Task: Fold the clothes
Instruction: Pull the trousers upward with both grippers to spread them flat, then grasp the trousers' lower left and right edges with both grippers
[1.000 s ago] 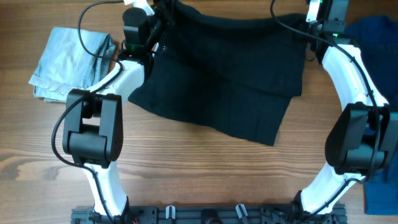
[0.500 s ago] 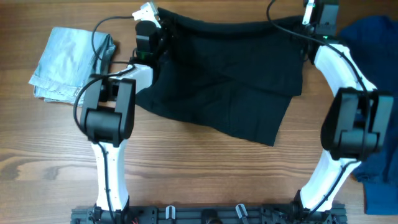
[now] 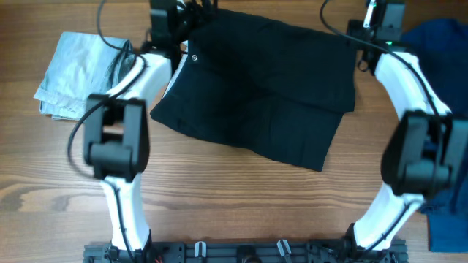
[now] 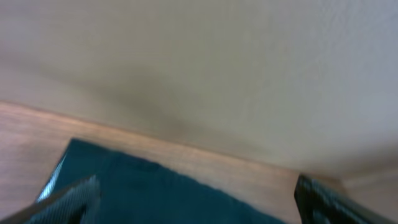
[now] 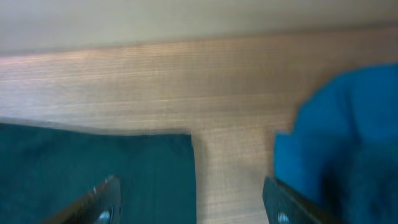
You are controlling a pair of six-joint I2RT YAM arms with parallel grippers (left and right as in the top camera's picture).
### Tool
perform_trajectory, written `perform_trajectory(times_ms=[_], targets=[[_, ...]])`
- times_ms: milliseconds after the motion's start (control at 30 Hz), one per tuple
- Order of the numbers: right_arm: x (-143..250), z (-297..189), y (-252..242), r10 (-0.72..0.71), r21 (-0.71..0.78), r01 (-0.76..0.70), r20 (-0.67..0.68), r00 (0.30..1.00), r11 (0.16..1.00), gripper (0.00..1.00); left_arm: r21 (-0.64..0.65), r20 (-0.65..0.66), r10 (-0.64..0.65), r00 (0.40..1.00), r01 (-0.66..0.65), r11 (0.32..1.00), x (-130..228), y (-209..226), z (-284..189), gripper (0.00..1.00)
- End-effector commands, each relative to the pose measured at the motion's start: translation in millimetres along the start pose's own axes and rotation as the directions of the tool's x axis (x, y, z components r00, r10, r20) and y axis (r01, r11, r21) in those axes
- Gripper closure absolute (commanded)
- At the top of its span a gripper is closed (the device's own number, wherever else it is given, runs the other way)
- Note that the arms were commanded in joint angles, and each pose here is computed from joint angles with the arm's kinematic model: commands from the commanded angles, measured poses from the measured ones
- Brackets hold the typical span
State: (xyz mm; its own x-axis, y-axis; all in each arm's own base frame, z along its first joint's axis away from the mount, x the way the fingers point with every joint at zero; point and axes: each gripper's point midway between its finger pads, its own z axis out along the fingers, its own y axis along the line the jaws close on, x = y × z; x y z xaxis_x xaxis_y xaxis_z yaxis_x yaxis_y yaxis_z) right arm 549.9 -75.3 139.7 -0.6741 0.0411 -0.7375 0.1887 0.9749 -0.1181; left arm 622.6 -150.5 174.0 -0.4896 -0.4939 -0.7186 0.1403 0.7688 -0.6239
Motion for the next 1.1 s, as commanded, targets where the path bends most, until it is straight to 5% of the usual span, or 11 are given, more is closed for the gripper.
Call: perform_trajectory(times_ms=[0, 267, 300, 400, 433, 467, 567, 600, 1067], targets=[[-19, -80, 18, 0.069, -0.148, -0.07, -0.017, 0.998, 0.986, 0.26, -0.044, -0.014, 0.047, 0.999, -0.048, 0.998, -56, -29, -71, 0.0], [59, -158, 61, 0.069, -0.385, -0.234, -0.398, 0.915, 0.893, 0.34, -0.392, -0.278, -0.067, 0.958, -0.049, 0.919, -23, 26, -178, 0.04], [72, -161, 62, 0.072, -0.375, -0.264, -0.453, 0.889, 0.889, 0.35, -0.417, -0.331, -0.083, 0.94, -0.067, 0.906, -11, 33, -187, 0.13], [109, -165, 67, 0.05, -0.343, -0.288, -0.564, 0.824, 0.894, 0.41, -0.486, -0.457, -0.139, 0.879, -0.116, 0.866, 22, 56, -208, 0.63], [122, -163, 70, 0.039, -0.339, -0.29, -0.589, 0.807, 0.895, 0.51, -0.512, -0.485, -0.167, 0.859, -0.123, 0.85, 33, 66, -211, 0.91], [132, -160, 73, 0.033, -0.336, -0.292, -0.604, 0.796, 0.895, 0.65, -0.522, -0.502, -0.185, 0.845, -0.126, 0.843, 42, 71, -211, 0.96], [163, -152, 79, 0.062, -0.296, -0.332, -0.656, 0.752, 0.895, 0.93, -0.542, -0.536, -0.222, 0.814, -0.131, 0.83, 64, 87, -207, 0.96], [175, -147, 82, 0.079, -0.278, -0.35, -0.672, 0.737, 0.895, 0.95, -0.549, -0.547, -0.234, 0.804, -0.133, 0.825, 71, 93, -205, 0.96], [244, -125, 102, 0.092, -0.262, -0.371, -0.696, 0.712, 0.891, 0.96, -0.544, -0.681, -0.277, 0.678, -0.214, 0.812, 147, 138, -170, 0.96]])
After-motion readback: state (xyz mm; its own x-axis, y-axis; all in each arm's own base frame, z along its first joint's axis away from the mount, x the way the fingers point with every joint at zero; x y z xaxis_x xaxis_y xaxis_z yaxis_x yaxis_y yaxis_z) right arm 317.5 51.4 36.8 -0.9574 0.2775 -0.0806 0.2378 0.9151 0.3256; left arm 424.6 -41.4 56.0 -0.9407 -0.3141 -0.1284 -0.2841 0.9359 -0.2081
